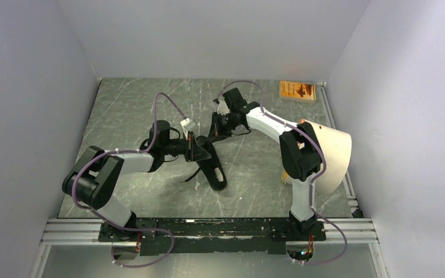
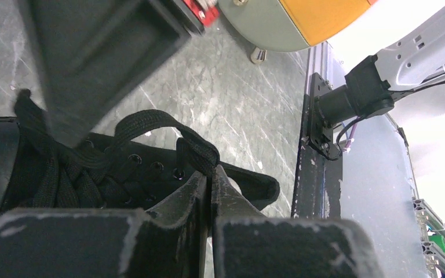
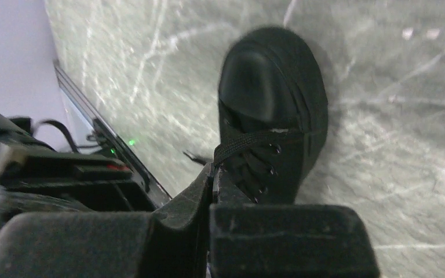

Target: Tie the shoes

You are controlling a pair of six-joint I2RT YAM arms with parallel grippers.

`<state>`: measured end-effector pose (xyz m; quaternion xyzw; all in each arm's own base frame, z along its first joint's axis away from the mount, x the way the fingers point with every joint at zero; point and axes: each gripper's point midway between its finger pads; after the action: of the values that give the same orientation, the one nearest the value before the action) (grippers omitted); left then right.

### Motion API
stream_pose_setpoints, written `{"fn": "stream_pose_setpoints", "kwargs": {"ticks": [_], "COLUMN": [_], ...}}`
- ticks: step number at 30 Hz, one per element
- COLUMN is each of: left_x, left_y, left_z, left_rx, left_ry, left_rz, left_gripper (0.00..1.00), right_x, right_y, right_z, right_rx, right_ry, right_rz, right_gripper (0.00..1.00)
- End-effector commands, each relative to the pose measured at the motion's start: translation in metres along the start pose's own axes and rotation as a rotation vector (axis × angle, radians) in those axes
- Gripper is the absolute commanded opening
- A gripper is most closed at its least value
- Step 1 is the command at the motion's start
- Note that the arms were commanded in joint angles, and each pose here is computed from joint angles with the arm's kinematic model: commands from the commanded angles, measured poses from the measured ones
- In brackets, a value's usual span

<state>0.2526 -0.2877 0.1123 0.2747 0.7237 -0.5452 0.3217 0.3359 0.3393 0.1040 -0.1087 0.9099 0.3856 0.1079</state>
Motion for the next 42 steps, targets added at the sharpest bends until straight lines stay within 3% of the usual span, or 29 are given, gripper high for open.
{"fn": "stream_pose_setpoints", "kwargs": {"ticks": [1, 10, 29, 35, 42], "left_x": [-0.015, -0.013, 0.009, 0.02, 0.02], "left_y": [-0.012, -0.007, 0.037, 0.047, 0.047], "left_z": [0.001, 0.005, 0.016, 0.017, 0.015], "left_rx": [0.057, 0.062, -0.071, -0.094, -0.093], "left_ry": [-0.022, -0.001, 0.1, 0.135, 0.146], "left_rz": [0.069, 0.058, -0.038, -0.064, -0.052], "left_gripper": [0.08, 0.07, 0.07, 0.07, 0.07], "right_x": [0.041, 0.092, 0.092, 0.087, 0.07], "right_y": [-0.011, -0.013, 0.004, -0.004, -0.03], "right_z": [-0.001, -0.007, -0.007, -0.016, -0.041], "right_rx": [-0.02, -0.166, -0.368, -0.297, -0.05], "right_ry": [0.131, 0.288, 0.282, 0.246, 0.155], "right_rz": [-0.025, -0.046, -0.071, -0.05, -0.126], "right_gripper": [0.0, 0.0, 0.0, 0.24, 0.4]}}
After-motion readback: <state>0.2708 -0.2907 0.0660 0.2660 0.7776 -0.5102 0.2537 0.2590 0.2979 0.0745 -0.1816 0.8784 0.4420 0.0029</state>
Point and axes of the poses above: each gripper's point midway between its finger pads, its own z axis out along the fingers, its own y axis along the line the jaws close on, x = y × z
